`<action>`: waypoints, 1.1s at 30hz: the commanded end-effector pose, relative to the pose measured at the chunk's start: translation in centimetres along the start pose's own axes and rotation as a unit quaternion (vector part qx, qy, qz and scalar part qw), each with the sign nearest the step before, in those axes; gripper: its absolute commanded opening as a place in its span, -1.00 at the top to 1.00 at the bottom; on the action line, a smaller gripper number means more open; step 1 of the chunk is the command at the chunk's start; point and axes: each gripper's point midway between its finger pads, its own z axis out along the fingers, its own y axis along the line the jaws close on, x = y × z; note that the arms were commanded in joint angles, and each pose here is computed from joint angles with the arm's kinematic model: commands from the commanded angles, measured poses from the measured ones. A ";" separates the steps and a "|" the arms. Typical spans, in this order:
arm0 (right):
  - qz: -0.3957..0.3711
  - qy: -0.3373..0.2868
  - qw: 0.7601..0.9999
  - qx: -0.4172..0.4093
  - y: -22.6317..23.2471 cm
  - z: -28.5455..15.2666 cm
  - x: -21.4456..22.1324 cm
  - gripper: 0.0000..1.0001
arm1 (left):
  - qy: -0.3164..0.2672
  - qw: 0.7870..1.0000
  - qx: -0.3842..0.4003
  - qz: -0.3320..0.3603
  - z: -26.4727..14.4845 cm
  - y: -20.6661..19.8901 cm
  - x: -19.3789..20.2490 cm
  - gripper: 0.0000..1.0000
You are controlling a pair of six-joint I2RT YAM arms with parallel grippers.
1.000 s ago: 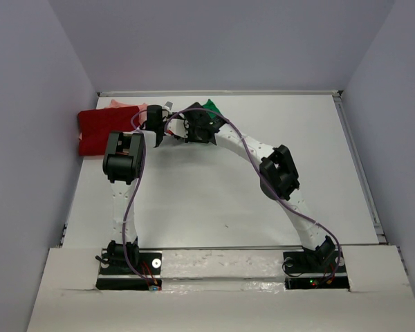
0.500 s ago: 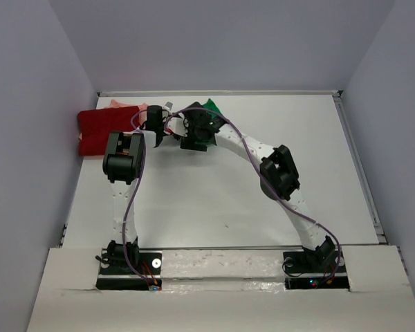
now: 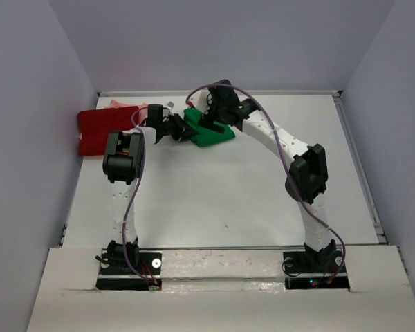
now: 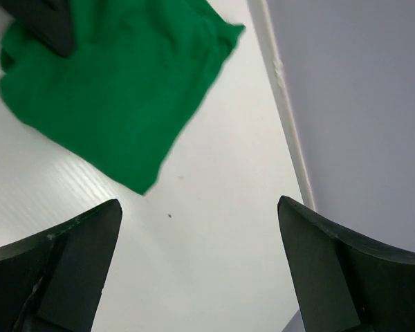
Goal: Fold and stack the t-shirts
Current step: Put the neatly folded tshirt into the corner of the board with the left arm
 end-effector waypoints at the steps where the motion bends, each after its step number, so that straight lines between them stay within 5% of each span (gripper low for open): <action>1: 0.065 0.018 0.997 0.040 -4.6 -2.8 4.8 -0.99 | -0.006 0.998 -0.031 0.048 -1.9 -0.9 -1.2 1.00; 14: 0.105 0.069 0.992 0.008 -2.6 -4.3 11.9 -0.99 | -0.013 0.993 -0.075 0.092 -3.5 0.4 -2.9 1.00; 33: 0.107 0.088 0.990 -0.013 -0.6 -3.5 13.3 -0.99 | 0.023 0.976 -0.159 0.150 -7.7 2.0 -3.0 1.00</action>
